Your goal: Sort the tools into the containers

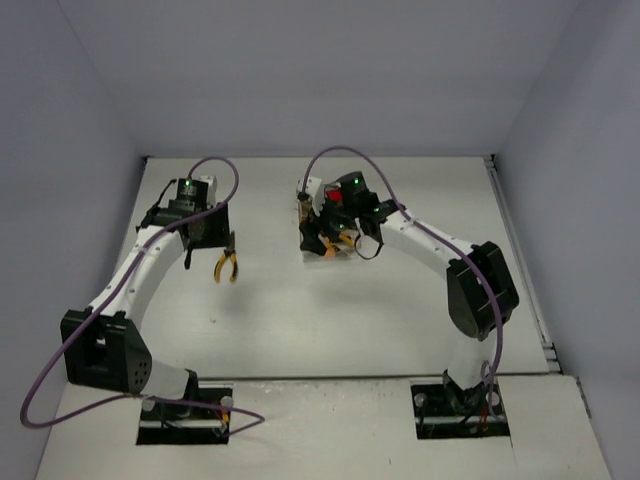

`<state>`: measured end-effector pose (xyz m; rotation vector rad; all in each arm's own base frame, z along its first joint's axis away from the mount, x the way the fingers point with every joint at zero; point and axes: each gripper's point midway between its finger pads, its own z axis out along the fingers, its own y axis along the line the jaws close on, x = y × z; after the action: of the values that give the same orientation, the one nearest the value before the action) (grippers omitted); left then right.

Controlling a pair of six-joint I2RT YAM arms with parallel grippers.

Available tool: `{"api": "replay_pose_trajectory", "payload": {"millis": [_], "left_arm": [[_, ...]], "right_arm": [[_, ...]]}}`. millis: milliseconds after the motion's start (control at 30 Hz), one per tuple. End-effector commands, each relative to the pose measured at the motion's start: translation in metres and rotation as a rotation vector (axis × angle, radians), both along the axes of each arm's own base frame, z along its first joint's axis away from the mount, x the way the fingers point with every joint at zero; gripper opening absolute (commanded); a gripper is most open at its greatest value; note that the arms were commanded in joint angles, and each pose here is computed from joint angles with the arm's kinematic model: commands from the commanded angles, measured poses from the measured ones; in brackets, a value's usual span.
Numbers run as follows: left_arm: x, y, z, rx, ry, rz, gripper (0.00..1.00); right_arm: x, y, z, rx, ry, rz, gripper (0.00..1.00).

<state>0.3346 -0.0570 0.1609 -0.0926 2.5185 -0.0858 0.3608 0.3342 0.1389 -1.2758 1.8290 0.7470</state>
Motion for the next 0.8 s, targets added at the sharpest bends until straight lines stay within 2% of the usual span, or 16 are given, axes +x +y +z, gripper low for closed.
{"api": "replay_pose_trajectory", "payload": {"millis": [0, 200, 433, 767], "left_arm": [[0.005, 0.019, 0.027, 0.080, -0.094, 0.016, 0.56], [0.003, 0.024, 0.031, 0.099, -0.110, 0.033, 0.58], [0.004, 0.024, 0.028, 0.085, -0.101, 0.035, 0.58], [0.005, 0.023, 0.027, 0.076, -0.095, 0.037, 0.58]], "right_arm": [[0.027, 0.023, 0.028, 0.070, -0.117, 0.087, 0.77], [0.048, 0.025, 0.027, 0.042, -0.169, 0.062, 0.78], [0.068, 0.021, 0.016, 0.011, -0.160, -0.009, 0.79], [0.075, 0.018, -0.011, 0.020, -0.059, -0.037, 0.79]]}}
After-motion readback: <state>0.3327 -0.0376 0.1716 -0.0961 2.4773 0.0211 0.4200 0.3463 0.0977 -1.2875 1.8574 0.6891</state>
